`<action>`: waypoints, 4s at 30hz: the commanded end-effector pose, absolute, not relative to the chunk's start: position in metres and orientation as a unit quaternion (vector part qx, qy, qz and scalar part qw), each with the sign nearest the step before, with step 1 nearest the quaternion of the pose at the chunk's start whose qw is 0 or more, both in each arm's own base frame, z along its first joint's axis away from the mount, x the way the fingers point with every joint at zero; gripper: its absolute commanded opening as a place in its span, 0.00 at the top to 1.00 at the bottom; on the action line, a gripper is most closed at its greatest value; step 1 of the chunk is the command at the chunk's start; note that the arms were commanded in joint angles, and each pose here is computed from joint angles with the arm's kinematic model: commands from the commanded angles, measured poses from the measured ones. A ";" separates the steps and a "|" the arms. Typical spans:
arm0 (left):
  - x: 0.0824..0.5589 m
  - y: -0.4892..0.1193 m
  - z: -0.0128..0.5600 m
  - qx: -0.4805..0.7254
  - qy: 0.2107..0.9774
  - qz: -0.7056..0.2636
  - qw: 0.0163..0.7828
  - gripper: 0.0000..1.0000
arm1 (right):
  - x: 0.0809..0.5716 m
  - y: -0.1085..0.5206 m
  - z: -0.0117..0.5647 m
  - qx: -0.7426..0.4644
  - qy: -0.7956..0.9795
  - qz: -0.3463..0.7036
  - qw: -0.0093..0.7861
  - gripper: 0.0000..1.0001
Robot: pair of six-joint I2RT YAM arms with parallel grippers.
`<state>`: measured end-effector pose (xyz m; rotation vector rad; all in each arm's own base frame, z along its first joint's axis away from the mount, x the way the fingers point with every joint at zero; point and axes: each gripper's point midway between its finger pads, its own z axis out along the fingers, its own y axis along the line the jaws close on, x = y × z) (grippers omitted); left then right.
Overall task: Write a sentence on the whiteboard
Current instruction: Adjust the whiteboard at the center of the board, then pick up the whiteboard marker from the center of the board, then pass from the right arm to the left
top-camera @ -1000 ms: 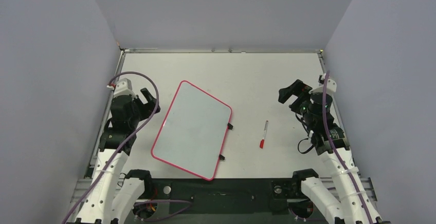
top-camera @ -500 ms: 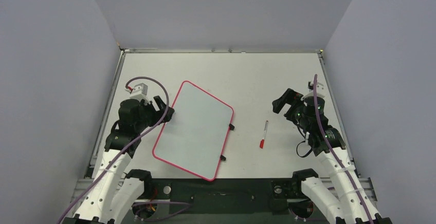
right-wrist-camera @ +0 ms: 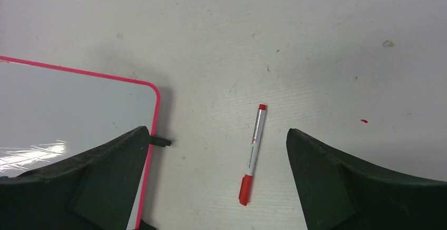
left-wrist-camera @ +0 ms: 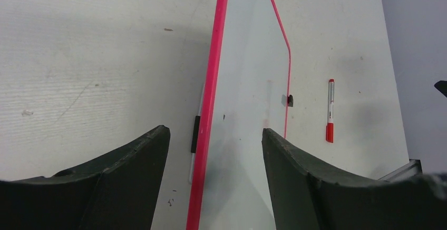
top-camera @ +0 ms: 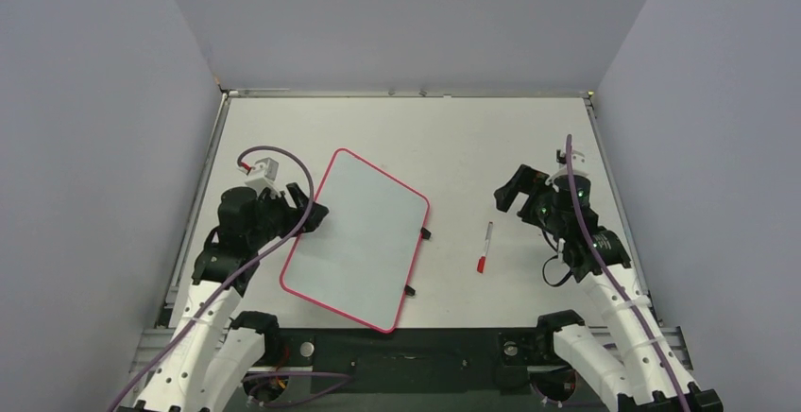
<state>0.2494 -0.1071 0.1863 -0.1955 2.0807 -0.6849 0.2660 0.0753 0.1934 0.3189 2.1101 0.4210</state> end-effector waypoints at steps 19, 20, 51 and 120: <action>0.304 -0.170 0.211 0.003 0.801 -0.355 0.482 0.58 | 0.258 0.066 0.073 0.224 0.915 0.019 0.336 0.20; 0.307 -0.178 0.211 0.013 0.801 -0.360 0.477 0.58 | 0.259 0.066 0.070 0.226 0.915 0.018 0.334 0.21; 0.376 -0.267 0.245 0.195 0.778 -0.357 0.479 0.32 | 0.269 0.094 -0.001 0.209 0.943 0.004 0.257 0.78; 0.178 -0.483 0.330 0.307 0.580 -0.600 0.458 0.54 | 0.249 0.091 0.342 0.264 0.728 0.289 0.563 1.00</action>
